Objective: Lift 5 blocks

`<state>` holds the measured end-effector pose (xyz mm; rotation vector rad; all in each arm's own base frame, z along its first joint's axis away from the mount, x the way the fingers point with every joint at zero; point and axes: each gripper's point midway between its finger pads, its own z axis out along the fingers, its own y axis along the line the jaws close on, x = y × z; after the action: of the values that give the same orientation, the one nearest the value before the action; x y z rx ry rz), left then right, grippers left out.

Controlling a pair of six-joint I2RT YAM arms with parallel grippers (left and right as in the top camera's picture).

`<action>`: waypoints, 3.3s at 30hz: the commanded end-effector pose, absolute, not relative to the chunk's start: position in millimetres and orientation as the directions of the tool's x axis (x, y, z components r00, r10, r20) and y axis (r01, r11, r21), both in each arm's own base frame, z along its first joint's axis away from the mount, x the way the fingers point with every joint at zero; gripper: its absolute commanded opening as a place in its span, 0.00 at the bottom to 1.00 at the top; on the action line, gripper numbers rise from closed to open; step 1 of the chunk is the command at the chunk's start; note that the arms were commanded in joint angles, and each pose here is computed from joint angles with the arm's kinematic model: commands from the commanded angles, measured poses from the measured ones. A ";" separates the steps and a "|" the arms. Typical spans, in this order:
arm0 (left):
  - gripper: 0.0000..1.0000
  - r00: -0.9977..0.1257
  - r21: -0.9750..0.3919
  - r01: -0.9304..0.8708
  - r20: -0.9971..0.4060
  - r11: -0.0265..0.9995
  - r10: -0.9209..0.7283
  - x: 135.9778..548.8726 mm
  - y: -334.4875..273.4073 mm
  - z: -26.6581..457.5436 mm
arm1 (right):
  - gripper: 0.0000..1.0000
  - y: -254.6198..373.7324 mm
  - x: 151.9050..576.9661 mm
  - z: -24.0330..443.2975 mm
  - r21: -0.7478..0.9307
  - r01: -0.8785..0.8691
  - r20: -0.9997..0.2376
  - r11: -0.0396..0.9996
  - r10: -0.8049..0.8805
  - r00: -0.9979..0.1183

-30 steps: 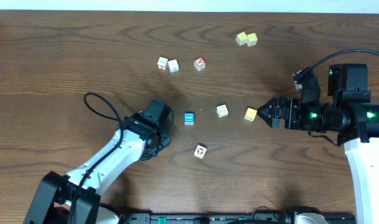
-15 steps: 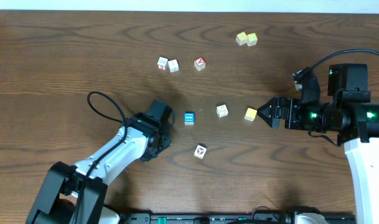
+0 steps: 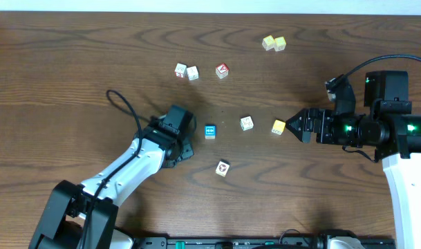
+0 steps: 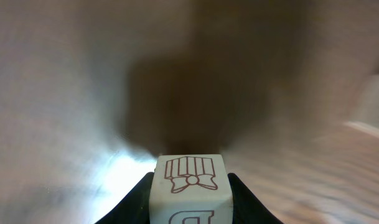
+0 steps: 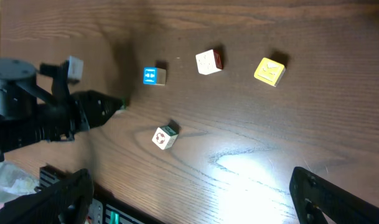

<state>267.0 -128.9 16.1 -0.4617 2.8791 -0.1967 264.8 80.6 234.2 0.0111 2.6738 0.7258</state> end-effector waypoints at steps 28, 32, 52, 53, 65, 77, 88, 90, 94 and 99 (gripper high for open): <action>0.29 -0.914 -0.212 0.126 -0.405 0.969 0.030 323.3 -169.8 13.9 | 0.98 76.1 265.5 237.7 0.484 -0.085 -0.354 0.871 0.106 -0.929; 0.33 -0.914 -0.221 0.152 -0.402 0.963 0.052 321.7 -173.2 13.5 | 0.98 76.2 265.6 237.8 0.484 -0.086 -0.354 0.871 0.105 -0.929; 0.53 -0.864 -0.251 0.172 -0.502 0.953 0.024 341.1 -179.3 67.5 | 0.99 76.1 264.7 237.4 0.484 -0.083 -0.350 0.871 0.106 -0.931; 0.53 -0.856 -0.256 0.170 -0.517 0.952 0.014 341.7 -176.6 77.3 | 0.98 76.1 265.1 237.6 0.484 -0.084 -0.352 0.871 0.106 -0.930; 0.69 -0.729 -0.389 -0.147 -0.579 0.909 -0.366 323.7 -75.4 176.3 | 0.96 96.1 281.3 223.6 0.401 -0.082 -0.350 0.912 0.070 -0.934; 0.80 -0.793 -0.301 -0.350 -0.409 0.887 -0.452 261.8 -27.4 152.1 | 0.86 153.0 352.8 144.0 0.151 -0.192 -0.137 0.970 -0.172 -0.976; 0.81 -0.841 -0.245 -0.387 -0.303 0.889 -0.449 239.7 -26.1 133.7 | 0.80 195.6 372.4 52.9 0.104 -0.340 -0.063 0.935 -0.335 -0.940; 0.81 -0.841 -0.244 -0.387 -0.302 0.889 -0.449 239.9 -26.1 133.4 | 0.79 198.8 369.9 40.7 0.097 -0.359 -0.040 0.928 -0.356 -0.933; 0.81 -0.841 -0.244 -0.387 -0.302 0.889 -0.449 239.8 -26.0 133.3 | 0.71 198.4 364.4 19.0 0.066 -0.371 0.012 0.926 -0.373 -0.928; 0.81 -0.841 -0.244 -0.387 -0.301 0.889 -0.449 239.7 -26.1 133.3 | 0.63 196.4 360.7 6.0 0.055 -0.344 0.049 0.937 -0.347 -0.937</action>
<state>236.4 -27.9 129.1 -0.6018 2.7167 -0.2491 358.3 195.4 9.6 -0.5651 3.1496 0.1095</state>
